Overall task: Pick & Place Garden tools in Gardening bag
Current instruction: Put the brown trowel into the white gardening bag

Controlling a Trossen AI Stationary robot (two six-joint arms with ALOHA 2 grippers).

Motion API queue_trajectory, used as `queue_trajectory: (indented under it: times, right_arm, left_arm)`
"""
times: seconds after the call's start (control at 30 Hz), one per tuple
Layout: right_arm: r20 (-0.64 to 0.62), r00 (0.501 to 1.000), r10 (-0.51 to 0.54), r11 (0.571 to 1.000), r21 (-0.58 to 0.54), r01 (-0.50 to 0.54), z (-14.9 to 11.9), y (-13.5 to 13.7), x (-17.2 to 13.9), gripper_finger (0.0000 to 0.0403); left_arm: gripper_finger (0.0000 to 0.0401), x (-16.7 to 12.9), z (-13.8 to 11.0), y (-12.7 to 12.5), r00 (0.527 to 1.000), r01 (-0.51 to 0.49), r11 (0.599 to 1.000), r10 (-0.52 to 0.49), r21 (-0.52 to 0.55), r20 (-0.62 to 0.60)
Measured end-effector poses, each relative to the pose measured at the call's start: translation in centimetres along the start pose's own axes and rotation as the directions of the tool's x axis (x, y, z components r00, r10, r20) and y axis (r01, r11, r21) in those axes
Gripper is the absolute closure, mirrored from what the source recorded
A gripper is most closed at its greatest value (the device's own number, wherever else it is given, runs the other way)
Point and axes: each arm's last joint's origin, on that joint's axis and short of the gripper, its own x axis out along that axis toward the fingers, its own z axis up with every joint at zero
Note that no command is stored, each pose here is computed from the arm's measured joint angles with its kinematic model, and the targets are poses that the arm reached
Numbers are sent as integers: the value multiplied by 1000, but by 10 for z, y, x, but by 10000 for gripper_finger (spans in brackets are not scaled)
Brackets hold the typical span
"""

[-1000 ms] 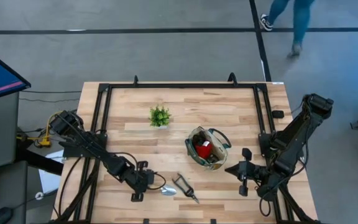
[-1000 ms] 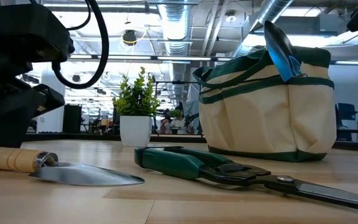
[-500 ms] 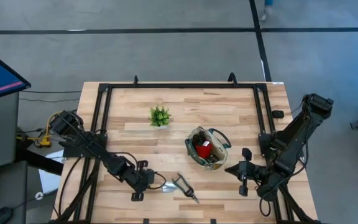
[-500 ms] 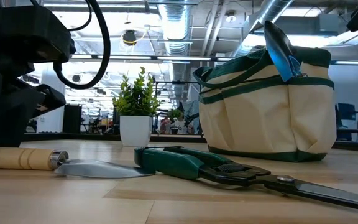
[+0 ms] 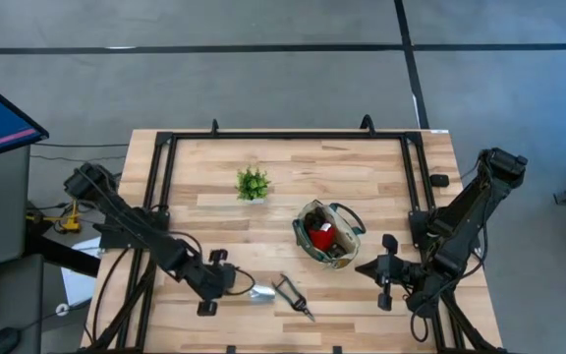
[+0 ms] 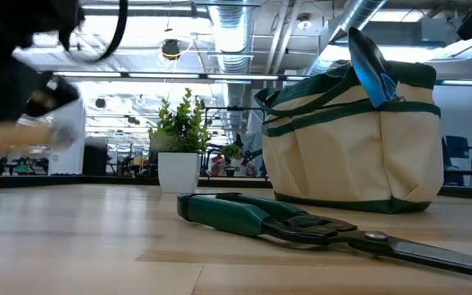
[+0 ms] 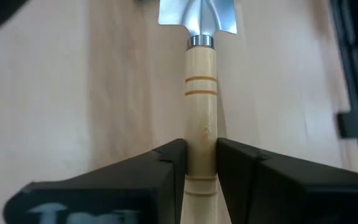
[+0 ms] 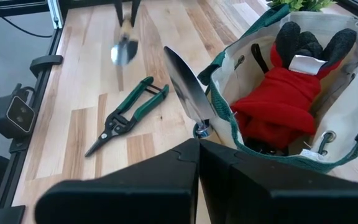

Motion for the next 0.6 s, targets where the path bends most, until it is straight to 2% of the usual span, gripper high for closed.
queue_trajectory:
  times: [0.17, 0.33, 0.43, 0.6]
  right_arm:
    - [6, 1000, 7, 1000, 6, -7, 1, 1, 0, 403]
    - [15, 1000, 26, 999, 29, -26, 2, 3, -1, 403]
    - [6, 999, 53, 998, 35, -53, 6, 5, -3, 403]
    - [50, 996, 75, 996, -48, -73, 27, 13, -9, 403]
  left_arm:
    - [346, -28, 10, 1, 986, -55, 998, 47, 44, 162]
    - [347, -47, 18, 6, 939, -171, 984, 148, 49, 309]
    - [347, -50, 22, 10, 880, -310, 950, 270, 44, 391]
    - [347, -50, 35, 21, 743, -509, 861, 454, -26, 491]
